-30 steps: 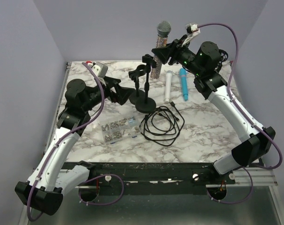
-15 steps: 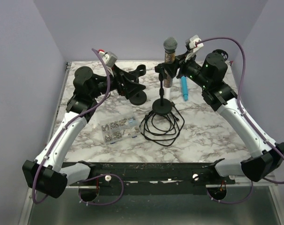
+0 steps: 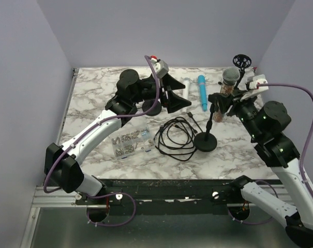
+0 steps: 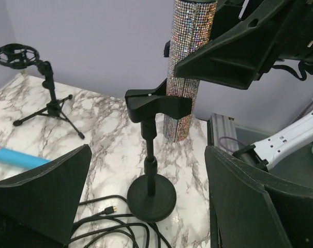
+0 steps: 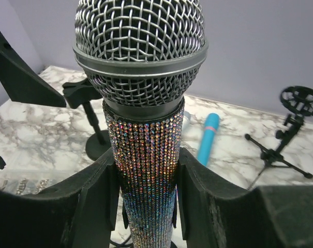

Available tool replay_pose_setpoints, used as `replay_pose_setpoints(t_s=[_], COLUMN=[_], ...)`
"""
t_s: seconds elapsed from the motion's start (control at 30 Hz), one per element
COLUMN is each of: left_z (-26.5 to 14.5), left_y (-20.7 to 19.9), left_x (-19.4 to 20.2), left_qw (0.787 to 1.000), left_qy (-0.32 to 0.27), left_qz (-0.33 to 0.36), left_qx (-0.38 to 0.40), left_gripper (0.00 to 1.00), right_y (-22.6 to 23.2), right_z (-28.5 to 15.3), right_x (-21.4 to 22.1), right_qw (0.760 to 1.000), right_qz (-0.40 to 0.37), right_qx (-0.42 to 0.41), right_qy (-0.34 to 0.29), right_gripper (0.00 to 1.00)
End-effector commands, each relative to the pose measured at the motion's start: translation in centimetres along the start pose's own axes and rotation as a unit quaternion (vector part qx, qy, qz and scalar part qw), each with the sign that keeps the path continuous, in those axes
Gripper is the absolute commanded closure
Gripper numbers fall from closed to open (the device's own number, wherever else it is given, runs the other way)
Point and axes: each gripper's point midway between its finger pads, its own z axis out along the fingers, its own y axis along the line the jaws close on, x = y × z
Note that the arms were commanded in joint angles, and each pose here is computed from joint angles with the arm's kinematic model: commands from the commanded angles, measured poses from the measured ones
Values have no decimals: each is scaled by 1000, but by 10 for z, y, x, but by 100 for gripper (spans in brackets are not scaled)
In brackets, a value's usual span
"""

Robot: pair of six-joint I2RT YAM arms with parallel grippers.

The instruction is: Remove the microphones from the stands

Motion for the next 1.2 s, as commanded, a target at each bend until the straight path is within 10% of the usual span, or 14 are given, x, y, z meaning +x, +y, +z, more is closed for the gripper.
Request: replay_pose_setpoints(t_s=[0.0, 0.47, 1.17], left_z=[22, 74, 132], left_y=[-16, -8, -62], left_x=[-6, 59, 74], left_qw=[998, 983, 936], left_qy=[-6, 99, 67], left_qz=[49, 42, 34], left_qx=[45, 148, 343], left_gripper=[7, 7, 7], right_y=[-41, -49, -19], right_z=[-38, -73, -104], right_x=[-6, 37, 53], right_qw=[994, 991, 995], right_qz=[5, 31, 19], right_qx=[105, 123, 23], right_qy=[-30, -37, -99], right_gripper=[99, 99, 99])
